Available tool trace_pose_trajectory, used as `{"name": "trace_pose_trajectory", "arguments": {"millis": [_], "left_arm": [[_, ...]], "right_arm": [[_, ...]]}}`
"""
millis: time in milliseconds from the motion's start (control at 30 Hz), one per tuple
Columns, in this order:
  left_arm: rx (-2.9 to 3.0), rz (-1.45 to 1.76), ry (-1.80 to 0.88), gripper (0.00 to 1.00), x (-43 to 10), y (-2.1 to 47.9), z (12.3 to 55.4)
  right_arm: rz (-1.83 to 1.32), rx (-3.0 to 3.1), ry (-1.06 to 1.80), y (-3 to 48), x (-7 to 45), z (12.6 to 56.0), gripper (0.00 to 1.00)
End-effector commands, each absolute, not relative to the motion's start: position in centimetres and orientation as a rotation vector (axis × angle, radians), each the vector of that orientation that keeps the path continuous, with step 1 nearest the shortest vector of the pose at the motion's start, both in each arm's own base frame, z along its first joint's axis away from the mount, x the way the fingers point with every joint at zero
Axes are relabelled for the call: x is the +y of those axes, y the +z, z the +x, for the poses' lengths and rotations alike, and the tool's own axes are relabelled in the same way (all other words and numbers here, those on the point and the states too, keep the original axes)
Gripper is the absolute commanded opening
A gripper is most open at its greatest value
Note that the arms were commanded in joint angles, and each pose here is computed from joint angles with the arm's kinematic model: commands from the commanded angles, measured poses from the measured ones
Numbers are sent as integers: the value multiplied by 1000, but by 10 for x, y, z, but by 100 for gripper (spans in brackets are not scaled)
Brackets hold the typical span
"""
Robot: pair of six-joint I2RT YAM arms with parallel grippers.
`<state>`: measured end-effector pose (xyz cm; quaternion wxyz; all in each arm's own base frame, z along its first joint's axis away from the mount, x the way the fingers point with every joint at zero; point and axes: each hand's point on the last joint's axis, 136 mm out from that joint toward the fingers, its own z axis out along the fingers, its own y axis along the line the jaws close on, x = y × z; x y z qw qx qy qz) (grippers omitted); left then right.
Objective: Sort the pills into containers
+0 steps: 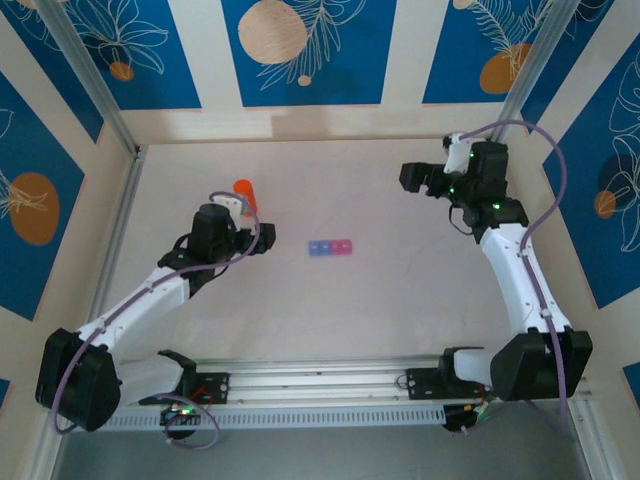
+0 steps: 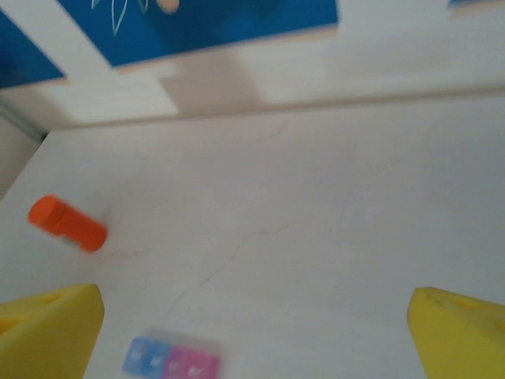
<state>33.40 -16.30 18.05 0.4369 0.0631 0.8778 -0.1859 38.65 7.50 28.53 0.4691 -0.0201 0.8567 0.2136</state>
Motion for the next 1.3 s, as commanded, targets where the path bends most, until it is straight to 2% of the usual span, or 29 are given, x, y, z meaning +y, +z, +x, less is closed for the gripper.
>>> {"name": "trace_pose_trajectory", "arguments": {"millis": [0, 100, 300, 500, 633, 900, 1267], "left_arm": [[2194, 262, -410, 91, -173, 187, 337], [2205, 333, -393, 91, -186, 187, 341], [2217, 540, -309, 91, -213, 180, 344], [2143, 754, -258, 91, -230, 176, 344], [2069, 914, -264, 91, -242, 168, 342], [1996, 1029, -372, 89, -266, 162, 340], [1920, 1258, -325, 88, -272, 145, 334]], "right_arm": [[-14, 2190, 730, 251, 108, 374, 100], [-14, 2265, 800, 221, 127, 375, 98], [-120, 2450, 865, 164, 178, 372, 89], [-186, 2525, 904, 133, 206, 370, 83], [-197, 2558, 957, 120, 218, 370, 77], [-206, 2588, 960, 105, 228, 373, 77], [-202, 2601, 963, 98, 228, 374, 74]]}}
